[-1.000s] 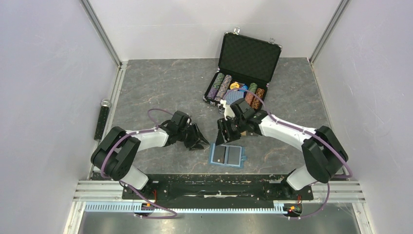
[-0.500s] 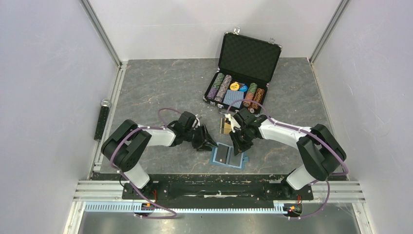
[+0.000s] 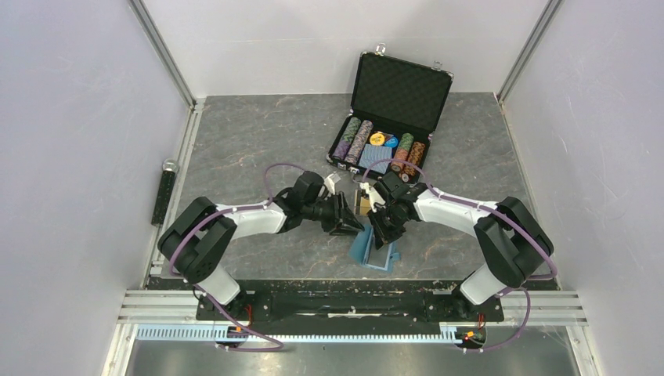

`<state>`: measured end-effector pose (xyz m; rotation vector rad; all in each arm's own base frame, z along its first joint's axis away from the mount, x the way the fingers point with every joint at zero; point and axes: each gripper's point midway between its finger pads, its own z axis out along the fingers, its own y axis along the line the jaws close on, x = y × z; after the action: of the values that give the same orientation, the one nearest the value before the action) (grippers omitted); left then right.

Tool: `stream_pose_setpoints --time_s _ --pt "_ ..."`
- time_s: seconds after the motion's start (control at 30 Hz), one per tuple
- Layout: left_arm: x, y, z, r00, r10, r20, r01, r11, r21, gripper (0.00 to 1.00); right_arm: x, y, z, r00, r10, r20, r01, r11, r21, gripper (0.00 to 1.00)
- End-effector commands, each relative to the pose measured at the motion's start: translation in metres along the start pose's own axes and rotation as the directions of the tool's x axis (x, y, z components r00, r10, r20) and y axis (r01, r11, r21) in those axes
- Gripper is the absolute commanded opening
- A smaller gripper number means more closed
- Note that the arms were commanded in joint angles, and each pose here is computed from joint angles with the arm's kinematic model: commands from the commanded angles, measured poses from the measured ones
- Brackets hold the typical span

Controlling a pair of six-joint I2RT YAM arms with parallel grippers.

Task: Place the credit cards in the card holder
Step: Close the card holder at the center of the board.

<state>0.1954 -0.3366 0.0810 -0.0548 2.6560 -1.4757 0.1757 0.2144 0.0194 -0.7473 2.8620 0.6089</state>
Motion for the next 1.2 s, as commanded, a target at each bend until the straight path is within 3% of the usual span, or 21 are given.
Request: stream_pose_setpoints --time_s 0.0,0.17,0.23,0.3,0.33,0.67,1.17 --pt "0.012 -0.013 0.009 0.999 0.033 -0.044 -0.033 0.999 -0.003 0.43 -0.006 -0.006 0.004 1.0 -0.026 0.003 0.026 0.999 0.033 0.08" --pt "0.011 0.013 0.005 0.998 0.052 -0.023 -0.056 0.982 -0.178 0.31 -0.013 -0.001 -0.001 0.999 -0.026 0.021 0.025 0.999 0.019 0.09" --pt "0.008 0.022 0.0 0.997 0.074 -0.022 -0.078 0.967 -0.243 0.22 -0.017 0.003 -0.004 0.999 -0.028 0.033 0.028 1.0 0.004 0.09" --pt "0.008 0.028 -0.004 0.996 0.089 -0.025 -0.093 0.954 -0.286 0.04 -0.021 0.007 -0.007 0.999 -0.029 0.046 0.03 0.999 -0.011 0.11" --pt "0.007 0.028 -0.005 0.995 0.096 -0.024 -0.099 0.951 -0.292 0.02 -0.023 0.009 -0.009 0.998 -0.028 0.053 0.029 0.999 -0.019 0.12" --pt "0.008 0.032 -0.031 0.988 0.151 -0.027 -0.15 0.918 -0.368 0.02 -0.043 0.011 -0.026 0.988 -0.008 0.152 0.017 0.998 -0.062 0.37" --pt "0.0 0.034 -0.046 0.993 0.118 0.027 -0.099 0.921 -0.377 0.02 -0.012 0.031 0.002 0.998 0.017 0.061 0.0 0.962 -0.272 0.39"
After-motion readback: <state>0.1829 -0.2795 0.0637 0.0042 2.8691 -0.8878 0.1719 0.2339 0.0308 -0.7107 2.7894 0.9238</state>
